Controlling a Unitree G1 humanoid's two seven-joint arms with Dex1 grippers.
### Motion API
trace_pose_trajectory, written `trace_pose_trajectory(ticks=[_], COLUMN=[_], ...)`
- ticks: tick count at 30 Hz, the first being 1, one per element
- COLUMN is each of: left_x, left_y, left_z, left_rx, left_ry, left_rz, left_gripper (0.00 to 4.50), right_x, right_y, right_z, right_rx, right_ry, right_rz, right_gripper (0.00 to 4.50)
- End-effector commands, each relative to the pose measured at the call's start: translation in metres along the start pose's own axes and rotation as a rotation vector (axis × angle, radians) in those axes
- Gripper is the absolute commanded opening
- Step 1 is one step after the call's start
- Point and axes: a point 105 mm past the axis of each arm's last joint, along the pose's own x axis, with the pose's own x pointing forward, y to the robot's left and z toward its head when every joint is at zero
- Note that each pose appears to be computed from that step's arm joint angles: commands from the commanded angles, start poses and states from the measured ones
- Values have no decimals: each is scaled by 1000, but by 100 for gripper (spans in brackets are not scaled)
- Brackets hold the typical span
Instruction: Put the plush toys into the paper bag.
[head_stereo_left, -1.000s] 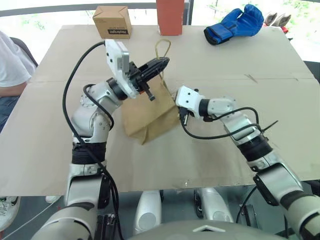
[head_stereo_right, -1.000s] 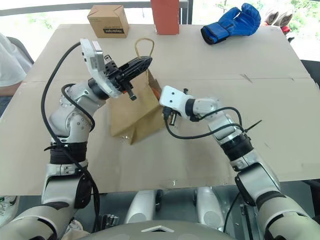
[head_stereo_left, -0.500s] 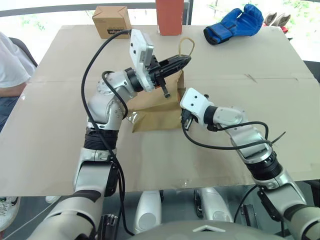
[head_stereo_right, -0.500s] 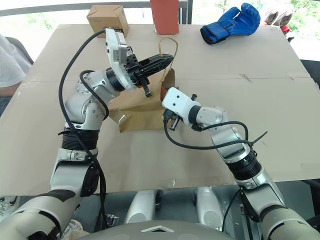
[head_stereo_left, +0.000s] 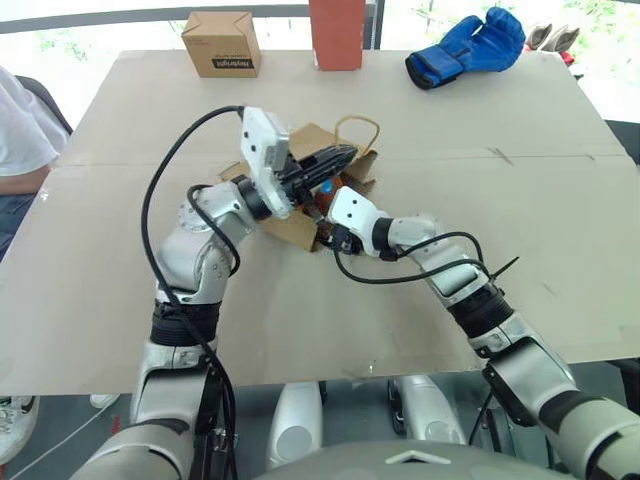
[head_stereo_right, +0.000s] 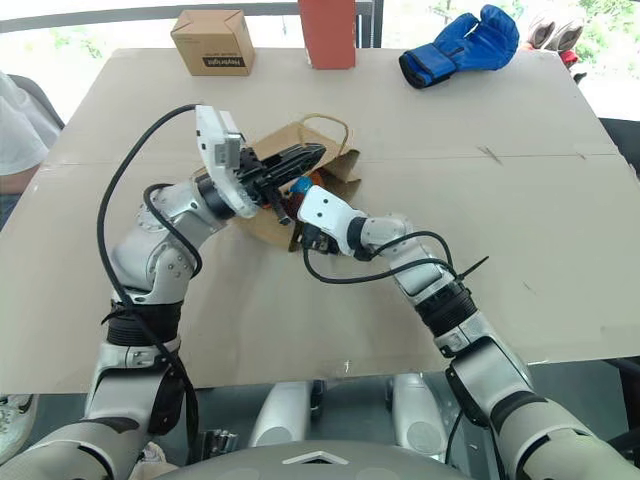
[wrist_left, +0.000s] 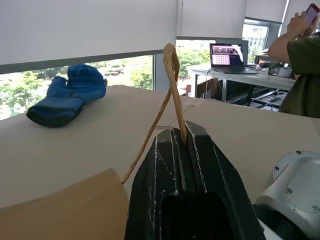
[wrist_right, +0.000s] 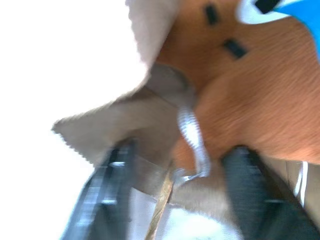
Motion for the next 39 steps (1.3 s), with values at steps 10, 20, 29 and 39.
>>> trace_pose_trajectory(ticks=[10, 20, 29, 39], left_x=[-23, -20, -24, -30], left_y=[21, 37, 38, 43], left_z=[29, 51, 59, 59], left_rx=[14, -62, -62, -70], left_ry=[-116, -215, -233, -228], left_rz=[34, 21, 16, 65], left_gripper=[0, 0, 0, 0], right_x=[-94, -86, -64, -91], right_y=[-16, -5, -12, -15], right_z=[16, -28, -28, -1], right_rx=[215, 672, 646, 185], right_ry=[-67, -27, -64, -56], right_rz=[-256, -308, -206, -263], right_gripper=[367, 367, 99, 2])
